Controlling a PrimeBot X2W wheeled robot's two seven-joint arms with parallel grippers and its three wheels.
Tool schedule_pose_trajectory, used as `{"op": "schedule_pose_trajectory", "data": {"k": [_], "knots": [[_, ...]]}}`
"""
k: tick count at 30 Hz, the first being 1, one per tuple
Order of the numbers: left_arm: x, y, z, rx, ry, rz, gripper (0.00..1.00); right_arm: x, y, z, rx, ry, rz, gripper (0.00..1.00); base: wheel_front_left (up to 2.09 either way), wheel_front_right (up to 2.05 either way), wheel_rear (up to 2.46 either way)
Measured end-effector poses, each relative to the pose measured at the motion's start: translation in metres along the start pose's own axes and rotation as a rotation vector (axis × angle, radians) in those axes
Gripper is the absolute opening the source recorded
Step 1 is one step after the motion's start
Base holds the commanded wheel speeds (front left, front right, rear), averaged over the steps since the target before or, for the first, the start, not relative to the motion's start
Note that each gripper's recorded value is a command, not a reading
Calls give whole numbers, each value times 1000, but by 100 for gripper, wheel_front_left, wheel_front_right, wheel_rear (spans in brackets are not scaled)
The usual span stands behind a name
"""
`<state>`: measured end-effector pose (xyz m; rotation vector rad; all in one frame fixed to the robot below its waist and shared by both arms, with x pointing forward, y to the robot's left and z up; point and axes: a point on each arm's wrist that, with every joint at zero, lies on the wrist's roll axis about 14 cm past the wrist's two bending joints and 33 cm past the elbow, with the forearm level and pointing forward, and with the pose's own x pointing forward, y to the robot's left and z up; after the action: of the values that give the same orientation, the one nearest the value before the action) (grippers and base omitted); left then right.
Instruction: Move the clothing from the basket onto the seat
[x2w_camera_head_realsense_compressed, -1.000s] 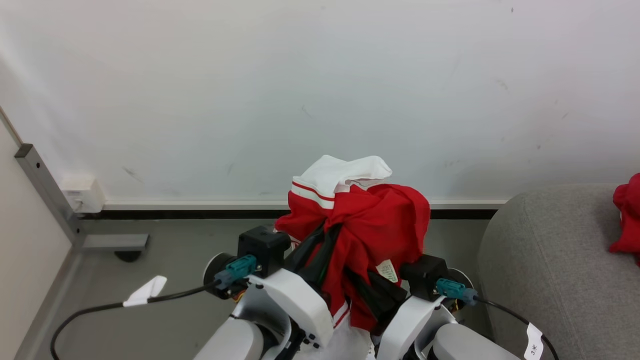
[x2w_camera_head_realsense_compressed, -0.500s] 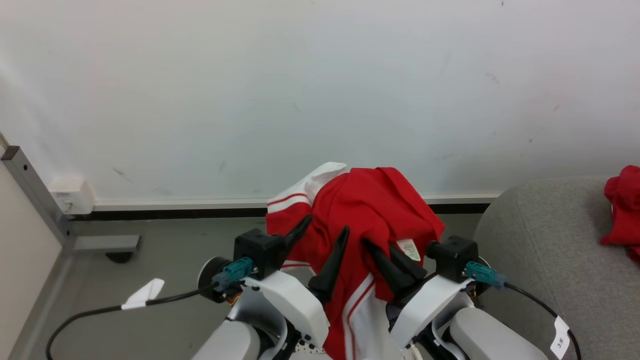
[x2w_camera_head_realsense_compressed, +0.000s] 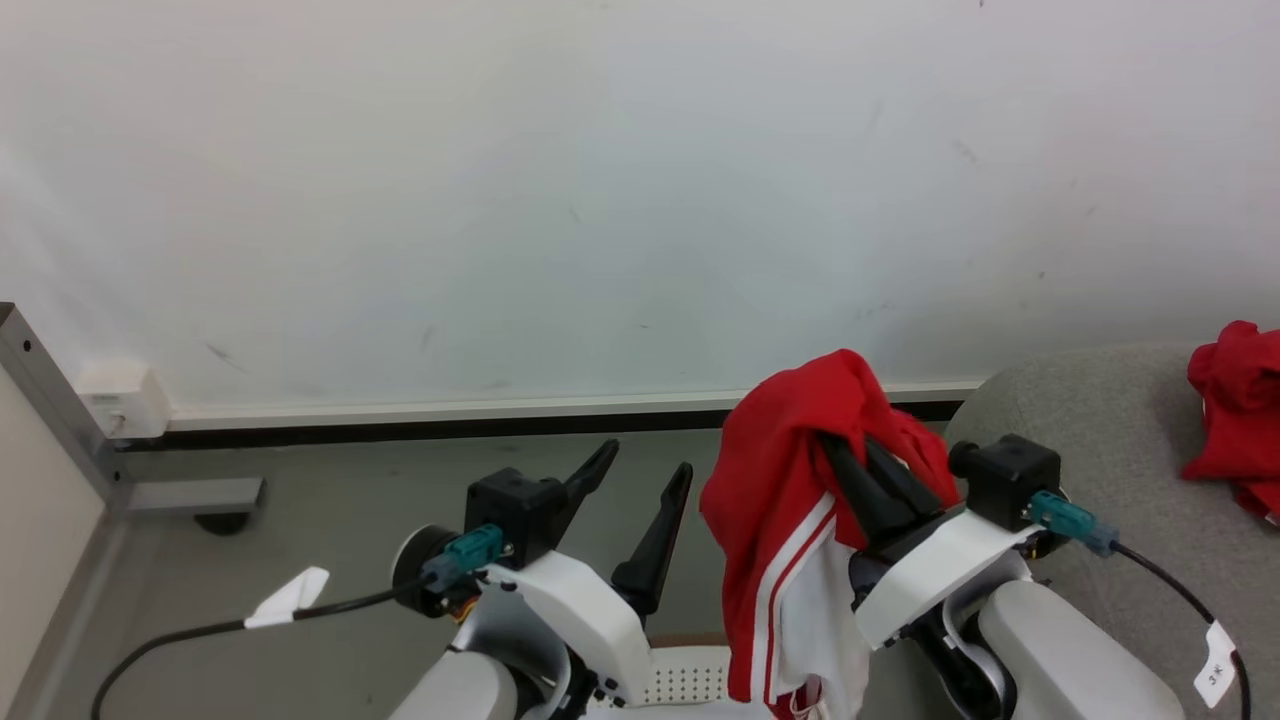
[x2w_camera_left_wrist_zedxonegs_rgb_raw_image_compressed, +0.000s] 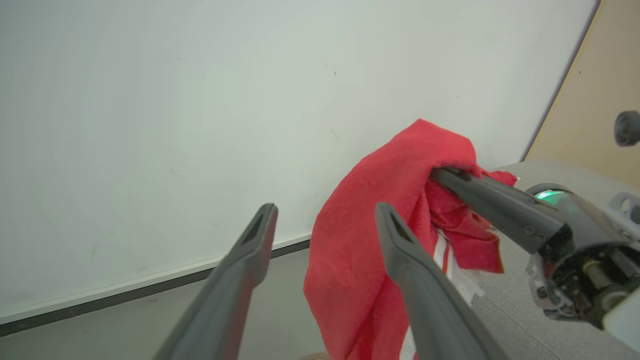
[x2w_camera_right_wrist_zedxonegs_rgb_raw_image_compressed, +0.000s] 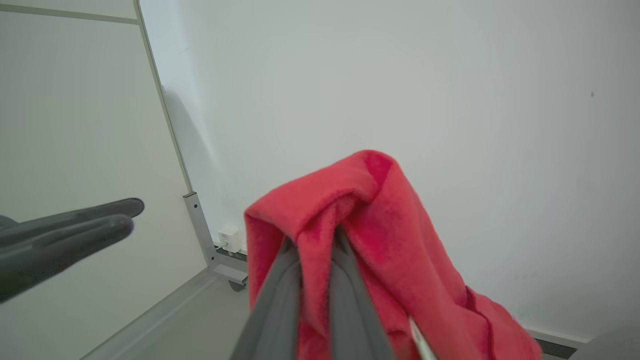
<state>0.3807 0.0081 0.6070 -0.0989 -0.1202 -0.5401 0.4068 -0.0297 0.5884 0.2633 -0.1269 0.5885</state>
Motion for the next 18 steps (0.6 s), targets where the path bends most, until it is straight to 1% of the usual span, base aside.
{"op": "schedule_pose_trajectory", "data": {"k": [8, 13, 18], "knots": [[6, -9, -5, -3, 9, -34, 100, -15, -39, 26, -50, -60, -94, 0, 0, 0, 0], [13, -25, -11, -17, 19, -85, 100, -28, -60, 38, -81, -86, -152, 0, 0, 0, 0], [21, -47, -18, -31, 33, -156, 100, -48, -84, 50, -117, -106, -225, 0, 0, 0, 0]]}}
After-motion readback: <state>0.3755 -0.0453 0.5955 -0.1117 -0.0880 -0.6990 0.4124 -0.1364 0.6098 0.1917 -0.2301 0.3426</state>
